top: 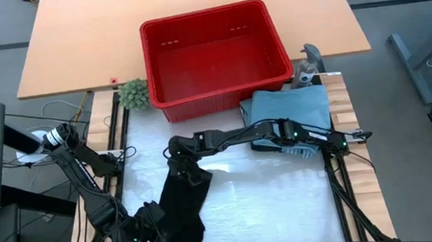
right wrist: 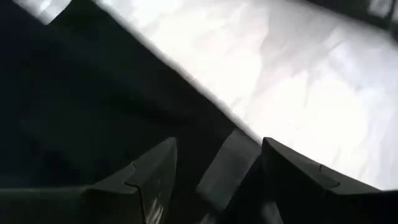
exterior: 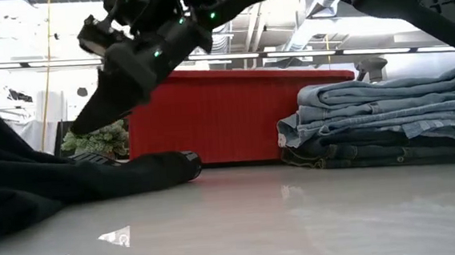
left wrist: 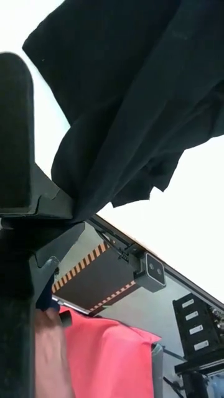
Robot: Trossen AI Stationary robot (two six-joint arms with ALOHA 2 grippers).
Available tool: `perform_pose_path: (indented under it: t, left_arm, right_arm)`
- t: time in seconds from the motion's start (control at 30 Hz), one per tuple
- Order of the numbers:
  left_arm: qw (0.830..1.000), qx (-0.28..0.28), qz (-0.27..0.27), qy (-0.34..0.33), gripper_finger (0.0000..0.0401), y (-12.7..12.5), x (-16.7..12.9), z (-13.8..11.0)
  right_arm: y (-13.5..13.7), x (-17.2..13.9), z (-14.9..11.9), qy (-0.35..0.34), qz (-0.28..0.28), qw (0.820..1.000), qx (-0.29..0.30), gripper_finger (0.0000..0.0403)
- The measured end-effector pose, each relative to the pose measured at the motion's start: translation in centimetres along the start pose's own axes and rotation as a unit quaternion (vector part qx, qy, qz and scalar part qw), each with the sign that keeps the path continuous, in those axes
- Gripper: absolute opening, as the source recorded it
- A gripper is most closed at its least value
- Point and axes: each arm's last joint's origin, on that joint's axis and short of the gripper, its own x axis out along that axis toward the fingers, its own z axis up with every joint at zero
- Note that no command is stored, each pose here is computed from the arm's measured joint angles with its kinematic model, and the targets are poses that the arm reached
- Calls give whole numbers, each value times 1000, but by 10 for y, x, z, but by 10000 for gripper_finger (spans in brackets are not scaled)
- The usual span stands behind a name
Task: Fold Laundry from Bin
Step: Fold the black boxer short
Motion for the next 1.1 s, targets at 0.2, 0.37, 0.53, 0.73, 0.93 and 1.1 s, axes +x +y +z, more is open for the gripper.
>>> perform_pose_path:
  t: [0.2,0.37,0.53,0.73,0.93,1.1]
  left_arm:
    - [1000,-1,-3,-9,0,-1,0,1]
    - [1000,-1,-2,-10,0,0,0,1]
    - [1000,-1,-2,-12,0,0,0,1]
    - [1000,-6,-3,-19,0,0,0,2]
    - [1000,-6,-3,-22,0,0,0,2]
    - [1000,-6,-3,-22,0,0,0,2]
  right_arm:
    - [-9,4,-5,-7,-10,1000,5,260]
    - [-8,13,-12,0,-2,1000,7,260]
    - [-9,11,-6,-24,-4,1000,-1,260]
    - [-10,11,-6,-29,-6,1000,-1,255]
    - [-12,12,-6,-35,-9,999,-3,254]
    - [-12,37,-27,-15,-1,1000,24,254]
